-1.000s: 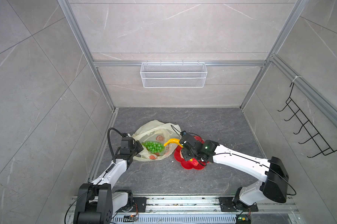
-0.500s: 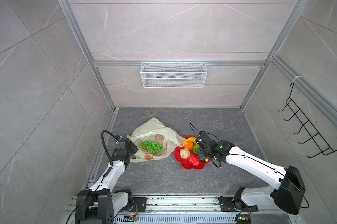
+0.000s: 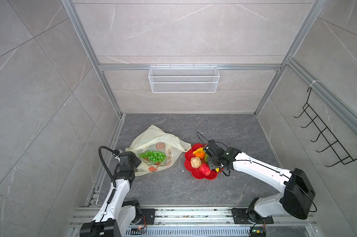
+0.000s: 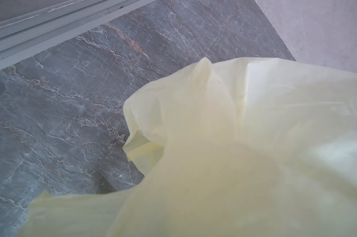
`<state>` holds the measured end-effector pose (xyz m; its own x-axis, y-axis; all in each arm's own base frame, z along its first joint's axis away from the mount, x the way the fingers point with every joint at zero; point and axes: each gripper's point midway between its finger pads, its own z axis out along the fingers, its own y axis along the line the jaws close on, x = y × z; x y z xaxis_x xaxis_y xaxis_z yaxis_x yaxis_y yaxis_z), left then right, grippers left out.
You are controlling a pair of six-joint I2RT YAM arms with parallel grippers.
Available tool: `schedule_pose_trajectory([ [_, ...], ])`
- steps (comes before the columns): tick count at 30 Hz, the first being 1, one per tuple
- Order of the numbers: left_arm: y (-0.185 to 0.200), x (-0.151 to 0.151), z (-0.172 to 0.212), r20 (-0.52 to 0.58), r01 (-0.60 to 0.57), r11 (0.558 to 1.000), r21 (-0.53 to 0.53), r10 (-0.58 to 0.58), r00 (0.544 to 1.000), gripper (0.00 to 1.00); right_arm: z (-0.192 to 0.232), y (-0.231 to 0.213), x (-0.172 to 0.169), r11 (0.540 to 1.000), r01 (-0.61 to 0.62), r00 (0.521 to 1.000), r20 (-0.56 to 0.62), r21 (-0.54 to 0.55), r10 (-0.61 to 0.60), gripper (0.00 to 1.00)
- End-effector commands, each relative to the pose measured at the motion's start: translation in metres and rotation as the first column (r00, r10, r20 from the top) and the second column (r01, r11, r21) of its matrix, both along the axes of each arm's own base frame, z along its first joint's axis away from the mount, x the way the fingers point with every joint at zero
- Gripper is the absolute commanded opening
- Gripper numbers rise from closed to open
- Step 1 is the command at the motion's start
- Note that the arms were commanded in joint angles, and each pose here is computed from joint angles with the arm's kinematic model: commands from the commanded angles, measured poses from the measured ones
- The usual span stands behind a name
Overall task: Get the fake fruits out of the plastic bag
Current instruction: 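Lower the yellow banana onto the red plate and open the right gripper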
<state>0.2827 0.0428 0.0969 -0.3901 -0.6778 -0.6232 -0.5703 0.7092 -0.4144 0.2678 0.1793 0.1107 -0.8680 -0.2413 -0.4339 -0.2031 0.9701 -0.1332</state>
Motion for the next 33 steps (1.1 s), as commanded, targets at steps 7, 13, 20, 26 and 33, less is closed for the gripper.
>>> schedule_pose_trajectory([
  [7,0.002,0.004,0.008,0.05,-0.009,1.0,0.002,0.009,0.999,0.0,-0.001,0.014,0.02,0.999,0.04,0.999,0.018,0.005,-0.04,0.3],
  [13,-0.004,0.01,0.007,0.045,0.023,1.0,-0.016,-0.022,0.999,0.0,-0.012,0.021,0.025,0.999,0.039,0.999,0.002,0.002,-0.039,0.32],
  [20,-0.006,0.011,0.006,0.045,0.033,0.999,-0.02,-0.032,0.998,0.0,-0.021,0.024,0.025,0.999,0.033,0.999,-0.014,-0.001,-0.033,0.36],
  [26,-0.009,0.014,0.004,0.039,0.05,0.998,-0.032,-0.049,0.998,0.0,-0.016,0.022,0.024,0.999,0.035,0.999,-0.005,0.004,-0.035,0.44],
  [33,-0.013,0.018,0.003,0.04,0.072,0.996,-0.044,-0.071,0.997,0.0,-0.002,0.021,0.022,0.999,0.034,0.999,0.012,0.026,-0.034,0.47],
])
